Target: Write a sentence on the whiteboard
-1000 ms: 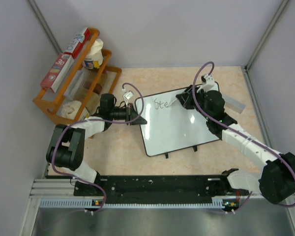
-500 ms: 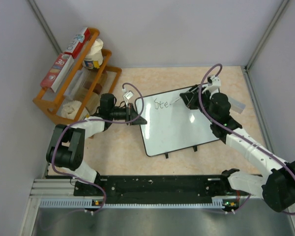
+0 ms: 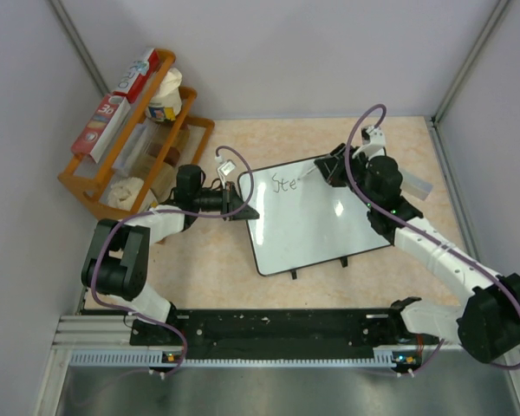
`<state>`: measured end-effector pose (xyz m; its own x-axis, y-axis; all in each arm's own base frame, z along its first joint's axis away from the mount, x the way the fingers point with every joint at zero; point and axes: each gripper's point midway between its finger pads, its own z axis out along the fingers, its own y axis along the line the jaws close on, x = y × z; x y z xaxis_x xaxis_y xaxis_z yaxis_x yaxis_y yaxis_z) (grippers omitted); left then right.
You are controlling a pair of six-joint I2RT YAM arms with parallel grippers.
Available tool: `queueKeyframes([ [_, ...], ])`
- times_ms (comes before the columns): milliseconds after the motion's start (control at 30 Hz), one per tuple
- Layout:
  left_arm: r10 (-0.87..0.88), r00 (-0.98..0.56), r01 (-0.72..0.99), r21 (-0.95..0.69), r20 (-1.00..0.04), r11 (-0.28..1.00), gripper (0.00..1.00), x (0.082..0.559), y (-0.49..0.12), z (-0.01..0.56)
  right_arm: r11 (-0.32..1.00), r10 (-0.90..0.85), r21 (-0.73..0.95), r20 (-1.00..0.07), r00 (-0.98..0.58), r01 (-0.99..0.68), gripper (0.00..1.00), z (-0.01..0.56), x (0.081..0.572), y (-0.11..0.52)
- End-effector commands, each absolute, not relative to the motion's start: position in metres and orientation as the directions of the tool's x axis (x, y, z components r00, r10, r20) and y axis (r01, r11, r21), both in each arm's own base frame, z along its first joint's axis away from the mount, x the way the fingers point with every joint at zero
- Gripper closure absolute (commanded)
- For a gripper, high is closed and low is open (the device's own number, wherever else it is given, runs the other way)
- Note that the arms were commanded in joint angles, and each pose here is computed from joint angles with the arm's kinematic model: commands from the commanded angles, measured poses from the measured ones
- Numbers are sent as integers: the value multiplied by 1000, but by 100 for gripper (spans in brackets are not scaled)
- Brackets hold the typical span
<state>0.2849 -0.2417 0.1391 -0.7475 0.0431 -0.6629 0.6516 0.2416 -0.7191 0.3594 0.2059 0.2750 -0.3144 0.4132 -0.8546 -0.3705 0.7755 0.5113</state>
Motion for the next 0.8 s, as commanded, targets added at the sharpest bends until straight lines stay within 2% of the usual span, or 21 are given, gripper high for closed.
queueKeyframes([
  [0,146,-672,720,-594,-726,359,100,287,-239,84,771,435,499,-867,-245,-395,100,304,370,204],
  [767,151,-669,724,-592,-728,355,100,286,-240,84,779,445,509,-860,-250,-366,100,293,379,204],
])
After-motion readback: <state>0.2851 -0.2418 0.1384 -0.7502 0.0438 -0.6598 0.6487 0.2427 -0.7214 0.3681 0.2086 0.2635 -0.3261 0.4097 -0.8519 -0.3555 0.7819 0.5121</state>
